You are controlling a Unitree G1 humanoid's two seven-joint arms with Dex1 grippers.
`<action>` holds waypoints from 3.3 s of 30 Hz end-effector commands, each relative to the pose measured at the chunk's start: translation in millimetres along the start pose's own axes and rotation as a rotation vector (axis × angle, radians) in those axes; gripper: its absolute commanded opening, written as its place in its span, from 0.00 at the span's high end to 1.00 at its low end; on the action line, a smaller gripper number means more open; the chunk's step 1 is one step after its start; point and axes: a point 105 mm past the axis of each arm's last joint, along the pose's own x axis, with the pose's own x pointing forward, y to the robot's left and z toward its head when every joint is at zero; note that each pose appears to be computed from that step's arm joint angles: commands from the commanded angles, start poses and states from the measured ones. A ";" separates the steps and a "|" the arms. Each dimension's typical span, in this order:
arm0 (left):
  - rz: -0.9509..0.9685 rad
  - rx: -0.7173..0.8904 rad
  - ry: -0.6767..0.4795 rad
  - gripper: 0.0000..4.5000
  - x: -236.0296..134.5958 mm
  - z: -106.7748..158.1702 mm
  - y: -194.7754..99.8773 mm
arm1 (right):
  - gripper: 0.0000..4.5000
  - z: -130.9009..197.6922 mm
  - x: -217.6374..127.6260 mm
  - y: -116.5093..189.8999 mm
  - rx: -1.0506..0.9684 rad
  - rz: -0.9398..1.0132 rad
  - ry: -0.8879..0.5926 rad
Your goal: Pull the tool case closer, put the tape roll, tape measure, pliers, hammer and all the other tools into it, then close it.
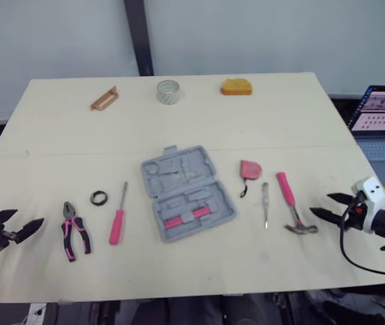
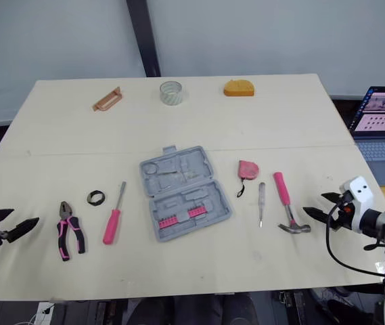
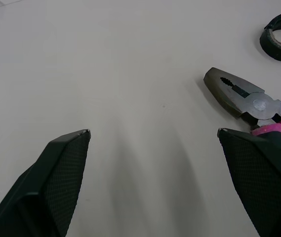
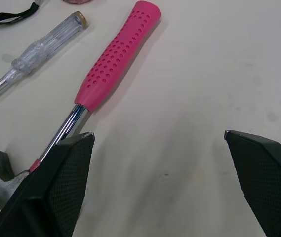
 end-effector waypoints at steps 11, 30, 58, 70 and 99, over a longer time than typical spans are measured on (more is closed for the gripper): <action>-0.460 0.094 -0.094 0.30 60.8 86.1 -172.7 | 0.29 99.6 68.2 92.7 -0.173 0.271 -0.178; -0.420 -0.039 0.013 0.99 112.4 74.8 -225.8 | 0.99 118.4 165.8 139.0 -0.298 0.294 -0.089; -0.526 0.014 0.036 0.99 120.5 63.5 -250.1 | 0.99 101.0 153.2 179.0 -0.283 0.537 -0.072; -0.637 0.080 0.143 0.99 86.2 35.0 -255.5 | 0.99 68.9 113.1 214.4 -0.195 0.651 -0.016; -0.771 0.119 0.327 0.99 29.4 -14.0 -274.1 | 0.99 24.8 60.8 249.7 -0.073 0.722 0.109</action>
